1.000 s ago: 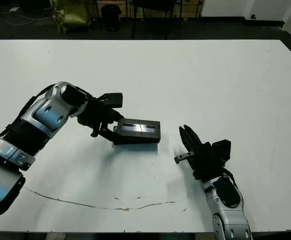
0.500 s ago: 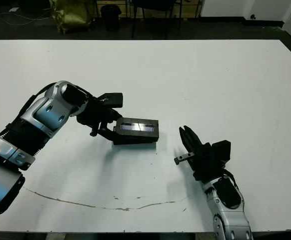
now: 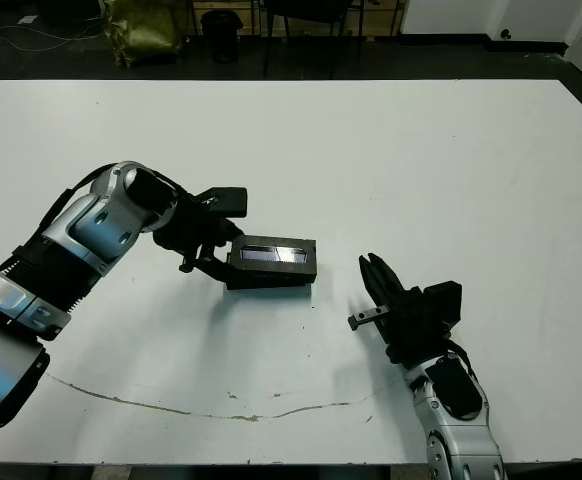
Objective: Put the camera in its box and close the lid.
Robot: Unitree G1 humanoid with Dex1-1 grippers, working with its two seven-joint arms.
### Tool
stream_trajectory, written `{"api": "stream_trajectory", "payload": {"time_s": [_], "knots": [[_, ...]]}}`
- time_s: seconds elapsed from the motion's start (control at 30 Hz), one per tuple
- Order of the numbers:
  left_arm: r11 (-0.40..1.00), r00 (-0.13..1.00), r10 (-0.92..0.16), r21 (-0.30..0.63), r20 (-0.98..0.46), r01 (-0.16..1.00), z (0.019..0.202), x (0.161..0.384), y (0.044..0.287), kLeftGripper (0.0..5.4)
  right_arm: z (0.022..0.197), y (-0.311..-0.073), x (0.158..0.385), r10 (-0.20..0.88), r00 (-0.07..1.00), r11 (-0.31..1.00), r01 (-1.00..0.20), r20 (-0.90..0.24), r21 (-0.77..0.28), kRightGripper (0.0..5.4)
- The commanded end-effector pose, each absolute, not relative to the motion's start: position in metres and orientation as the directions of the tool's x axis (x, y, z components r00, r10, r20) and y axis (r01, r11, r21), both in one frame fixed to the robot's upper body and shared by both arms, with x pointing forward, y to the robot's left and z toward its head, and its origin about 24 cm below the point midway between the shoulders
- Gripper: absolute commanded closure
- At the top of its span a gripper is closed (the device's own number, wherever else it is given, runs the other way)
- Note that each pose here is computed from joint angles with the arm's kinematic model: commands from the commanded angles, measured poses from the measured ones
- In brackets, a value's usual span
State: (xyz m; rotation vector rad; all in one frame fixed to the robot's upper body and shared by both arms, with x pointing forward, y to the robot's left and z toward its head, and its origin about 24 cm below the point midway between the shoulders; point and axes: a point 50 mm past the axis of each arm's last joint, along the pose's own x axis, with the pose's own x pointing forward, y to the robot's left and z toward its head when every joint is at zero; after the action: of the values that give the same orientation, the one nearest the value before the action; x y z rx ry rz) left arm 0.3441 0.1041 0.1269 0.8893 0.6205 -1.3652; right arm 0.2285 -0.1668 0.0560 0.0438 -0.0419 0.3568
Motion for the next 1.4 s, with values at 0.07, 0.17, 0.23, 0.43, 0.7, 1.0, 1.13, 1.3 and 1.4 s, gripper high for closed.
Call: {"api": "stream_trajectory", "payload": {"time_s": [0.07, 0.17, 0.23, 0.43, 0.7, 1.0, 1.13, 1.3, 1.4], "knots": [[0.009, 0.159, -0.5, 0.178, -0.851, 0.984, 0.125, 0.347, 0.1152, 2.97, 0.052, -0.1691, 0.2284, 0.352, 0.935, 0.935, -0.353, 0.037, 0.032, 5.4], [0.008, 0.159, -0.497, 0.178, -0.853, 0.984, 0.1257, 0.3474, 0.1154, 2.97, 0.0508, -0.1688, 0.229, 0.355, 0.934, 0.933, -0.357, 0.045, 0.051, 5.4], [-0.004, 0.168, -0.487, 0.195, -0.857, 0.981, 0.1265, 0.3474, 0.1153, 2.97, 0.0508, -0.169, 0.2289, 0.357, 0.933, 0.932, -0.359, 0.046, 0.047, 5.4], [0.015, 0.176, -0.481, 0.193, -0.859, 0.981, 0.1256, 0.3476, 0.1175, 2.97, 0.0522, -0.169, 0.2269, 0.348, 0.937, 0.937, -0.349, 0.029, 0.037, 5.4], [0.056, 0.158, -0.475, 0.149, -0.866, 0.987, 0.1257, 0.3488, 0.1193, 2.97, 0.0527, -0.1677, 0.2257, 0.341, 0.94, 0.939, -0.342, 0.026, 0.045, 5.4], [0.104, 0.132, -0.467, 0.094, -0.875, 0.99, 0.1258, 0.3491, 0.1207, 2.97, 0.0519, -0.1687, 0.2259, 0.34, 0.94, 0.939, -0.341, 0.026, 0.051, 5.4], [0.108, 0.139, -0.45, 0.101, -0.882, 0.989, 0.1257, 0.3484, 0.1214, 2.97, 0.0521, -0.1681, 0.2255, 0.336, 0.942, 0.94, -0.337, 0.021, 0.052, 5.4], [0.094, 0.141, -0.43, 0.111, -0.892, 0.989, 0.1261, 0.3481, 0.122, 2.97, 0.0527, -0.1677, 0.225, 0.331, 0.944, 0.943, -0.331, 0.011, 0.043, 5.4], [0.089, 0.138, -0.421, 0.11, -0.897, 0.99, 0.1264, 0.348, 0.1224, 2.97, 0.0526, -0.1677, 0.2252, 0.339, 0.941, 0.939, -0.34, 0.021, 0.044, 5.4]]}}
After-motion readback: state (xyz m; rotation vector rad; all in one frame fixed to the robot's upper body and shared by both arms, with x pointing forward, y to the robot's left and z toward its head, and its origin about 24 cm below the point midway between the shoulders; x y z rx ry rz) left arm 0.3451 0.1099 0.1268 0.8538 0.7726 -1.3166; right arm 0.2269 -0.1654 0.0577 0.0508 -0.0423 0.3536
